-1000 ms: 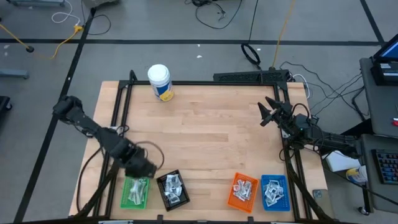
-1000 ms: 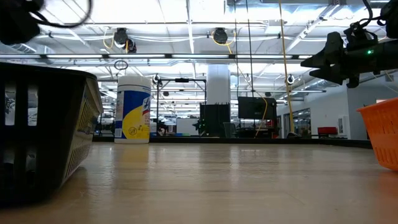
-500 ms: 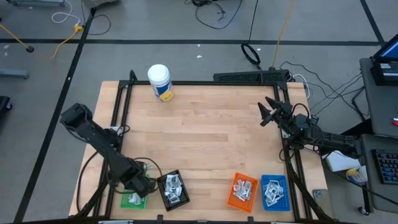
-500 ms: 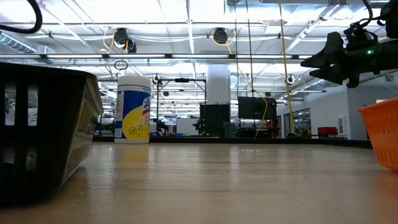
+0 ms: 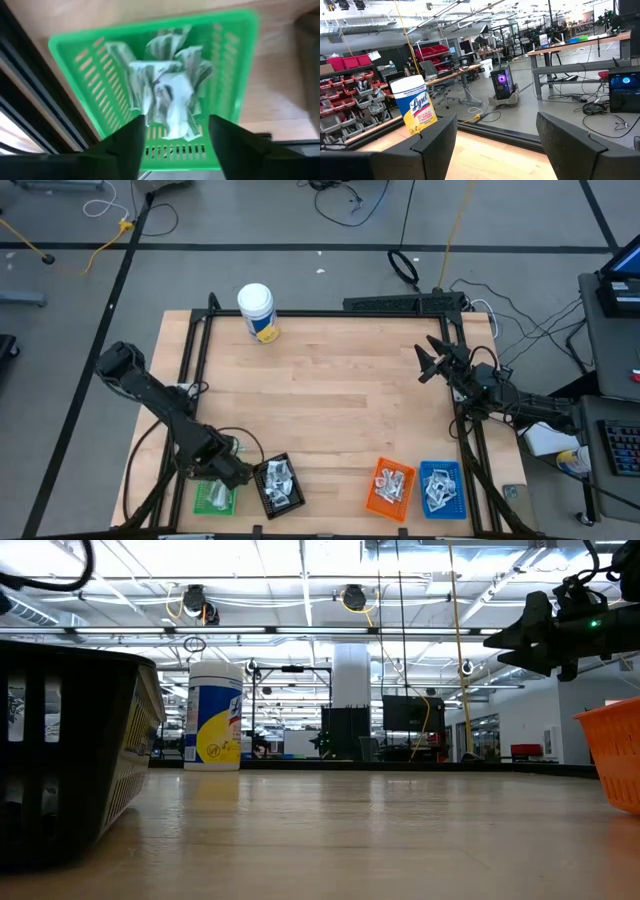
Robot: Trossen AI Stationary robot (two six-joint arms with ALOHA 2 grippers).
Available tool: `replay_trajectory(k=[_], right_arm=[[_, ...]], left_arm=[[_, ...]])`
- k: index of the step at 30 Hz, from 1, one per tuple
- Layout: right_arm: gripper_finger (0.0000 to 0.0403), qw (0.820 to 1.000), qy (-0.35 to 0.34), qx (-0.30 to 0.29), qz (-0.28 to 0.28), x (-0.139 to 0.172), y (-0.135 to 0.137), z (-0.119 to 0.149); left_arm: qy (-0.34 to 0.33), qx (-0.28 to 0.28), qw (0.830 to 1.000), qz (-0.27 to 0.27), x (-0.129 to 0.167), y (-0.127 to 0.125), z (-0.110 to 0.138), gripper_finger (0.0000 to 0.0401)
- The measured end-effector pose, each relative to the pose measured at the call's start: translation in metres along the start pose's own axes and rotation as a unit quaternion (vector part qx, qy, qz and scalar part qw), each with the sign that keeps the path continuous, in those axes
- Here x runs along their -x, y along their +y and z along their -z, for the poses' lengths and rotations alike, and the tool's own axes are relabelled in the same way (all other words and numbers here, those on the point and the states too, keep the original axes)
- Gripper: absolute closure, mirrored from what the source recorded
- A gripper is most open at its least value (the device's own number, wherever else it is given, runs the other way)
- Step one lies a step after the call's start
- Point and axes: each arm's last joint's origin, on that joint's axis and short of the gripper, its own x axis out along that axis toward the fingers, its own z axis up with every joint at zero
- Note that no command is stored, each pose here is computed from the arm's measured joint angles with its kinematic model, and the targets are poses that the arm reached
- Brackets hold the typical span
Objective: Pick & Place First Aid Supplies
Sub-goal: Put the bandage into the green bin
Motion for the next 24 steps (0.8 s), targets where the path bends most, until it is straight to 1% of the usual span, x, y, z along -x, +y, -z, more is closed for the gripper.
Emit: replay_trajectory(k=[2,4,7,9,13,17,20,24], right_arm=[[0.0136,1.0,0.0,0.0,0.0,0.0,0.0,0.0],[0.0135,1.0,0.0,0.0,0.0,0.0,0.0,0.0],[0.0136,1.0,0.0,0.0,0.0,0.0,0.0,0.0],[0.0135,1.0,0.0,0.0,0.0,0.0,0.0,0.0],[0.0136,1.0,0.0,0.0,0.0,0.0,0.0,0.0],[0.0136,1.0,0.0,0.0,0.0,0.0,0.0,0.0],[0.0135,1.0,0.0,0.0,0.0,0.0,0.0,0.0],[0.0135,1.0,0.0,0.0,0.0,0.0,0.0,0.0]], left_arm=[[0.001,-0.009,1.0,0.005,0.007,0.0,-0.005,0.0157],[0.003,-0.029,0.999,0.014,0.015,0.0,-0.011,0.0133],[0.004,-0.086,0.996,0.032,0.026,-0.002,-0.022,0.0108],[0.004,-0.122,0.991,0.047,0.034,-0.005,-0.03,0.0099],[0.007,-0.202,0.977,0.064,0.044,-0.011,-0.048,0.0094],[0.021,-0.266,0.961,0.071,0.051,-0.015,-0.066,0.0093],[0.022,-0.303,0.95,0.07,0.056,-0.016,-0.079,0.0093],[0.025,-0.336,0.94,0.057,0.062,-0.012,-0.096,0.0093]])
